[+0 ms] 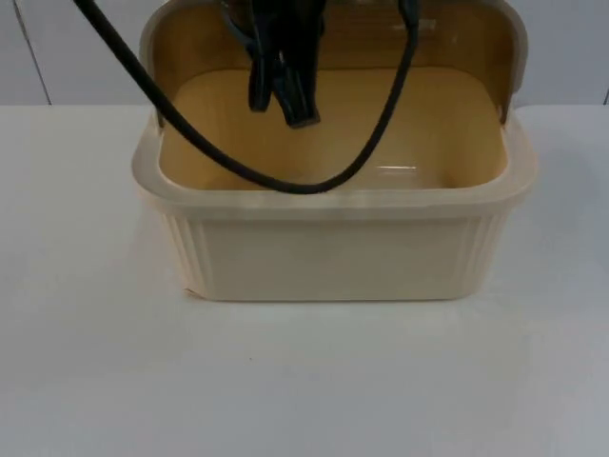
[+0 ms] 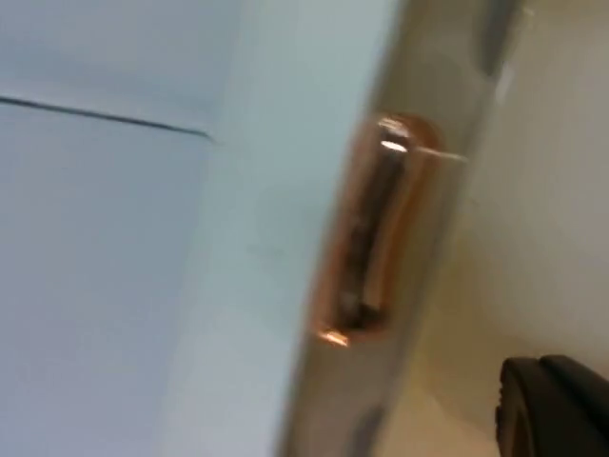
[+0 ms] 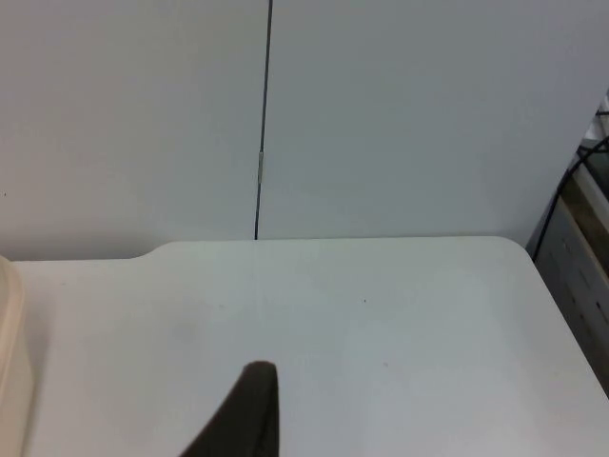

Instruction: Open the box lid with the left hand, place the block into the box with the right hand, then close the box lid with the left hand.

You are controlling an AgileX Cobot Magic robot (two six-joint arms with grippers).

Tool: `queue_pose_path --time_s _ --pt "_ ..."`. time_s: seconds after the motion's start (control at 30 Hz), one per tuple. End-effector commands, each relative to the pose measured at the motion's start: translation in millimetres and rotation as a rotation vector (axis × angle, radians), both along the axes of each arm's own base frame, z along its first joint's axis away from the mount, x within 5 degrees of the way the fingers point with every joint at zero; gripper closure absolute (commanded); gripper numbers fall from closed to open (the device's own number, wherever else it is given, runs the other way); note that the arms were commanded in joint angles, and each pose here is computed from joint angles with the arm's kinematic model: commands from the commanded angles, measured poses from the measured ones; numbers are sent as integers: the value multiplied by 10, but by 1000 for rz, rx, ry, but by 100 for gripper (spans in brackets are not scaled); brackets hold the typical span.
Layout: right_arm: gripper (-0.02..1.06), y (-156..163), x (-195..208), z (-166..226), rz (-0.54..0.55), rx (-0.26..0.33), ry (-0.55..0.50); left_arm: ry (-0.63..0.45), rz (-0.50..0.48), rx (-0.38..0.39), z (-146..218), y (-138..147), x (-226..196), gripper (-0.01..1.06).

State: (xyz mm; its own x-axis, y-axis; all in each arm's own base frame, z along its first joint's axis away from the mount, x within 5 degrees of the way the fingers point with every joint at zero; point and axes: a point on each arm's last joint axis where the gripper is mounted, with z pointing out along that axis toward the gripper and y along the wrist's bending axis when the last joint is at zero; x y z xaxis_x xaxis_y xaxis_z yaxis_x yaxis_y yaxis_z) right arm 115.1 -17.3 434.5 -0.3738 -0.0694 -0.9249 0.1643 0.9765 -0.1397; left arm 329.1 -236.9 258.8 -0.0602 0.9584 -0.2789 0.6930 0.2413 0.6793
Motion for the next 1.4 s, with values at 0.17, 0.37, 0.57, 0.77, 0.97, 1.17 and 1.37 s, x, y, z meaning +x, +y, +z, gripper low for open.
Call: queue_pose_path --time_s 0.17,0.37,0.57,0.77,0.97,1.17,1.37 --pt "-1 3 -3 15 4 -3 -6 41 -58 -104 441 -83 -405 105" --pt "-1 5 -3 14 5 -1 -6 -21 -92 -394 1123 103 -737 105" --pt "-1 18 -2 10 14 18 -5 -177 74 -689 1741 704 -843 105" --pt "-1 23 -2 9 17 24 -4 -284 394 -926 2033 1482 -816 105" --pt "-1 23 -2 9 17 24 -4 -305 722 -1042 1980 2129 -721 105" --pt "-1 23 -2 9 17 24 -4 -282 867 -996 1604 2421 -655 105" --pt "-1 23 -2 9 17 24 -4 -261 864 -995 1339 2411 -619 105"
